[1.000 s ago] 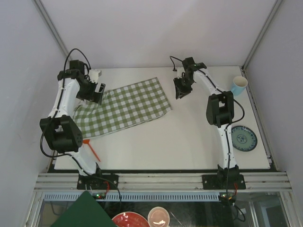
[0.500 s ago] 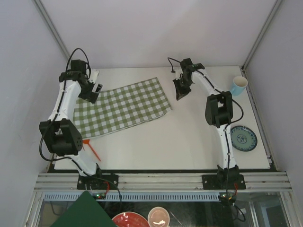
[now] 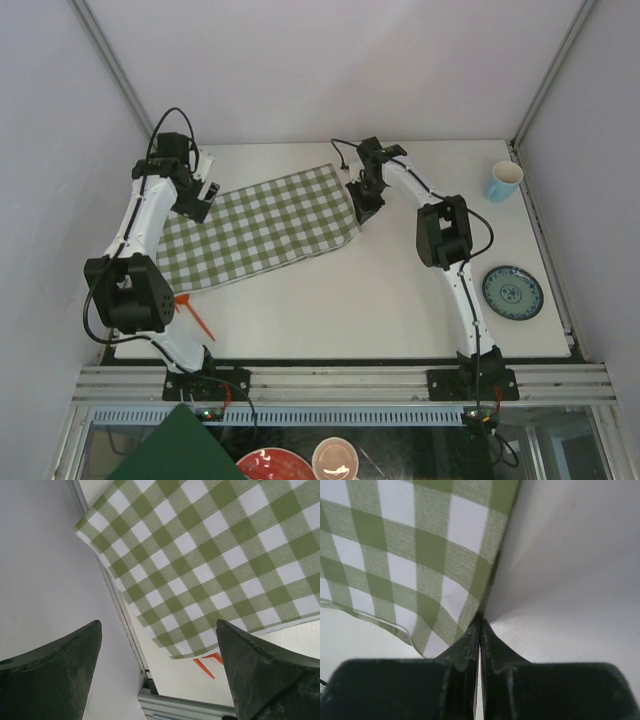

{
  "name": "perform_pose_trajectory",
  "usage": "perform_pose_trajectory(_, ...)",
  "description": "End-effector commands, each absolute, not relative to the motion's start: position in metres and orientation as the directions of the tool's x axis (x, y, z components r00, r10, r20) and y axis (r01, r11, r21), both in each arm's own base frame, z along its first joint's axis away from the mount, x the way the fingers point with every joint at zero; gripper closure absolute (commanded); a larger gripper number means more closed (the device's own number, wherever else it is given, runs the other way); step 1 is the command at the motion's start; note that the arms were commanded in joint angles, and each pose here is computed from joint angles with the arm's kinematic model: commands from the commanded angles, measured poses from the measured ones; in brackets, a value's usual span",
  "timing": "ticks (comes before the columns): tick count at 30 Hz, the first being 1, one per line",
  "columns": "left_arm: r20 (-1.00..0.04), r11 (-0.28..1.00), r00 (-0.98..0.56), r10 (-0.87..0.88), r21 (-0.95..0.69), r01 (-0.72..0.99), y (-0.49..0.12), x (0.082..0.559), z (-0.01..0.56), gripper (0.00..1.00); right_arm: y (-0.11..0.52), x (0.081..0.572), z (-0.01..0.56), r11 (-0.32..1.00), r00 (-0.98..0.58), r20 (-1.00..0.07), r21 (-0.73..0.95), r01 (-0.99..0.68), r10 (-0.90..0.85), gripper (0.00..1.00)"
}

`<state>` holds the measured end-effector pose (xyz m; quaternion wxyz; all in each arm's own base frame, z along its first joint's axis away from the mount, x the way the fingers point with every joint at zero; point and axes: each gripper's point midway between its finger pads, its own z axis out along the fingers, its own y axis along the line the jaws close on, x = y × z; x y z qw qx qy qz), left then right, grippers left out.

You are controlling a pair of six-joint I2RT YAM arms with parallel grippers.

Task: Set the dinner table for one person
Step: Flatten out the napkin at the center of the board.

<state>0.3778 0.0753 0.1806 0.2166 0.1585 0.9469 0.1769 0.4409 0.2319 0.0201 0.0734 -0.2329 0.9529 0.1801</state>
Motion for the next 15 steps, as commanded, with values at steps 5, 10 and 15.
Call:
perform_pose_trajectory(5,-0.420,0.916,-0.828,0.371,0.312,0.252,0.050,0.380,0.181,0.00,0.256,0.455,0.038,0.805,-0.856,-0.291,0.309,-0.506,-0.427,1.00)
perform_pose_trajectory(10,-0.423,0.918,-0.826,0.373,0.296,0.263,0.042,0.381,0.177,0.00,0.263,0.450,0.052,0.794,-0.842,-0.309,0.300,-0.528,-0.443,1.00)
perform_pose_trajectory(15,-0.423,0.916,-0.822,0.380,0.295,0.272,0.039,0.380,0.177,0.00,0.266,0.447,0.060,0.790,-0.844,-0.312,0.317,-0.525,-0.436,1.00)
